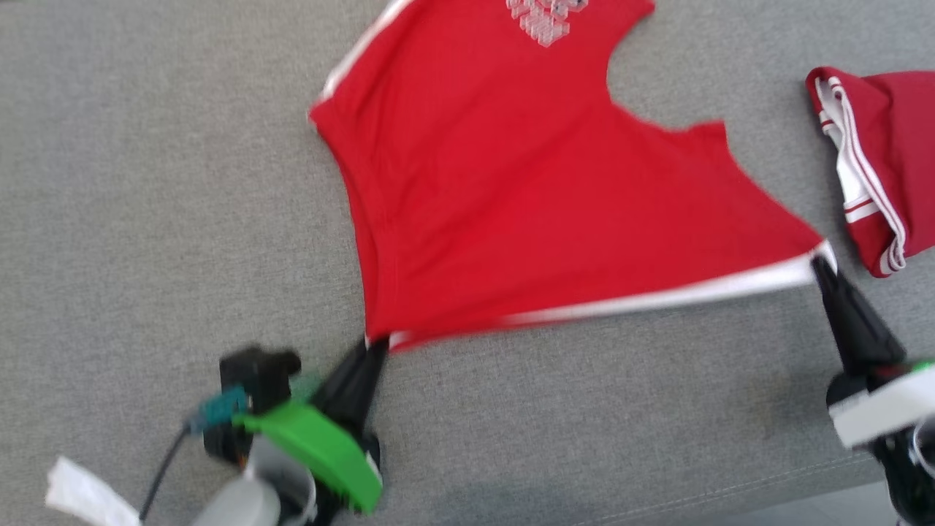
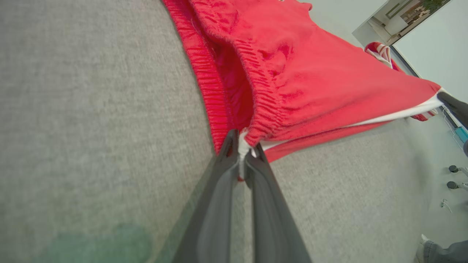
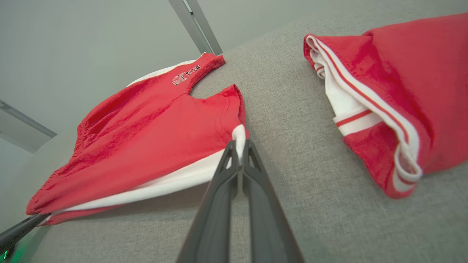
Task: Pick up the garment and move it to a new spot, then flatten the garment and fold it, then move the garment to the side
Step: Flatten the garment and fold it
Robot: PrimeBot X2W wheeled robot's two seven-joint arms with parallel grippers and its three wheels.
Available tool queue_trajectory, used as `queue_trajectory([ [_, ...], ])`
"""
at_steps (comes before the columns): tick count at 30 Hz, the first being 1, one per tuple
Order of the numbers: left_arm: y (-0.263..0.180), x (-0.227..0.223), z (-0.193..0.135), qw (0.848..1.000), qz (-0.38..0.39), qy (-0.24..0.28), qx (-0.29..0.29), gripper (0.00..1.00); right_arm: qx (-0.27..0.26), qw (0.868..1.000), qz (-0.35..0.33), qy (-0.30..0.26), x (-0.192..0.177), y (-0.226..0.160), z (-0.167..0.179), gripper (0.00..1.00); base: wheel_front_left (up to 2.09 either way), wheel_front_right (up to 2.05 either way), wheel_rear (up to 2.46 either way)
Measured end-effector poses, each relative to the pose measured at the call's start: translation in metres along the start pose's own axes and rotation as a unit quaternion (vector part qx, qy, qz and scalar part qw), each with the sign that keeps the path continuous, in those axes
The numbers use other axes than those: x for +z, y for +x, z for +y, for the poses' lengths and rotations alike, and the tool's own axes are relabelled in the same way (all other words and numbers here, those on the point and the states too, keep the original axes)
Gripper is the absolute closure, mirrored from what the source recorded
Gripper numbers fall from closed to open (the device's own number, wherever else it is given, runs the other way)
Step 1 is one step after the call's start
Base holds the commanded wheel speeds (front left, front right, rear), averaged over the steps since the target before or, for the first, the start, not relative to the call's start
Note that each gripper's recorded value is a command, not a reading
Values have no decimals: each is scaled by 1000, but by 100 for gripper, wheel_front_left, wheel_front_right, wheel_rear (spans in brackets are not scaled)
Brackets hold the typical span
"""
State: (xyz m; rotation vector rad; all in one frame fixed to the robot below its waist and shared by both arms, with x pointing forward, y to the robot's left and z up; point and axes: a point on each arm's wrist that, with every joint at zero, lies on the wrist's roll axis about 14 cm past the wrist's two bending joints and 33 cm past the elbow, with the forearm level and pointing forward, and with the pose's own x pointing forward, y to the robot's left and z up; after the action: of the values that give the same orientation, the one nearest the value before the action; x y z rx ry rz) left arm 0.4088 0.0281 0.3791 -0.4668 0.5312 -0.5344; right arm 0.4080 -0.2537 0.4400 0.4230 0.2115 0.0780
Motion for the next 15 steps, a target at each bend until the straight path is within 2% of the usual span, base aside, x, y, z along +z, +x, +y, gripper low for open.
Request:
queue_trajectory([
  [4, -62, -25, -16, 997, 3, -59, 47, 100, -23, 999, 16, 26, -16, -60, 1, 100, 0, 0, 0],
  [7, -84, -14, -44, 995, -28, -86, 35, 100, -42, 999, 1, 34, -8, -85, -4, 100, 0, 0, 0],
  [10, -89, 0, -62, 994, -45, -95, 10, 100, -23, 999, -40, 24, 21, -74, 2, 100, 0, 0, 0],
  [15, -60, 45, -67, 994, -81, -65, -20, 100, 36, 996, -78, -9, 63, -20, 24, 100, 0, 0, 0],
])
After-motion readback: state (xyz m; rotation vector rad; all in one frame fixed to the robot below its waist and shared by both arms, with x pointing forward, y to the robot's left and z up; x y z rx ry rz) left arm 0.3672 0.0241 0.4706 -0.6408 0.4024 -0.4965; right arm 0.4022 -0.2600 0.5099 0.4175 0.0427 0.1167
